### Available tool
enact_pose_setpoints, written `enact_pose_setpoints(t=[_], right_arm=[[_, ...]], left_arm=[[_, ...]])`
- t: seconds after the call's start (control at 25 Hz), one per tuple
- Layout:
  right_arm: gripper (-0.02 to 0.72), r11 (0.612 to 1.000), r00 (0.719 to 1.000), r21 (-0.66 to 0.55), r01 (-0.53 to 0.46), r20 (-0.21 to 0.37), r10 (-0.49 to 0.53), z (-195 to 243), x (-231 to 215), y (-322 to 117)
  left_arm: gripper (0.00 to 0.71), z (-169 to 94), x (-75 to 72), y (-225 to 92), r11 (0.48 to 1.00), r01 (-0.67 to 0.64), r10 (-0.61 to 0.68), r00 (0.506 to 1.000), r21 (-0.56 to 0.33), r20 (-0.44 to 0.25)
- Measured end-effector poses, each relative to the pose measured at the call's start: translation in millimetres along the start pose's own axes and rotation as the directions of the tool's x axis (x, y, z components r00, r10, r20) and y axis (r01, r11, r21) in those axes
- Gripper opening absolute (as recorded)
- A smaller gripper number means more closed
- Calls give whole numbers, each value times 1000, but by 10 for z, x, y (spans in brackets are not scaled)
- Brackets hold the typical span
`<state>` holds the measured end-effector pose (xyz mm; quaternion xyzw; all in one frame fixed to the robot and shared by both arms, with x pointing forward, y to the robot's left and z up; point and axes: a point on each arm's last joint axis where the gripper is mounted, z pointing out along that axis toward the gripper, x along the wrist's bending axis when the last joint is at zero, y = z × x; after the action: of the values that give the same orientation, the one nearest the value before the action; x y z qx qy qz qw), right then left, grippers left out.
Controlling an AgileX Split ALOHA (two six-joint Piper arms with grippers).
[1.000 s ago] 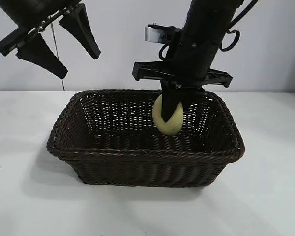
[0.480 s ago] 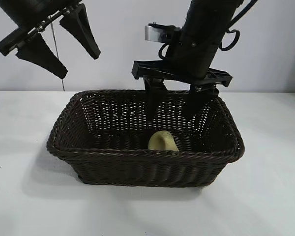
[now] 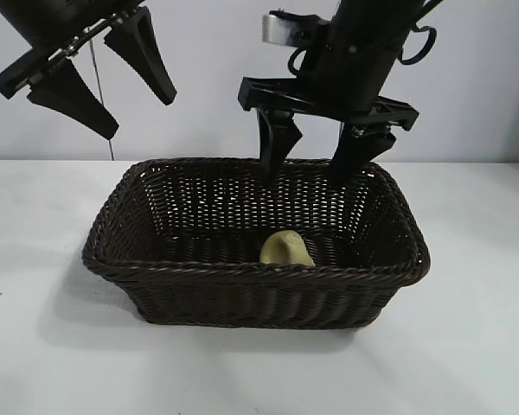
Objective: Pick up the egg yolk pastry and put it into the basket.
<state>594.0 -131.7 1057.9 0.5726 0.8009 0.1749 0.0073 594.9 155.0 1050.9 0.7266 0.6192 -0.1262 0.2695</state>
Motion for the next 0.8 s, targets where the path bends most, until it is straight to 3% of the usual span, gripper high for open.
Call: enact_pose_setpoints(t=[0.28, 0.8], right_arm=[[549, 1000, 1000, -1, -7, -29, 7, -270, -178, -20], [549, 999, 998, 21, -44, -42, 45, -317, -352, -37]], left_arm=[[498, 0, 1, 0, 1000, 0, 0, 1000, 0, -1], [498, 0, 1, 0, 1000, 0, 0, 1000, 0, -1]])
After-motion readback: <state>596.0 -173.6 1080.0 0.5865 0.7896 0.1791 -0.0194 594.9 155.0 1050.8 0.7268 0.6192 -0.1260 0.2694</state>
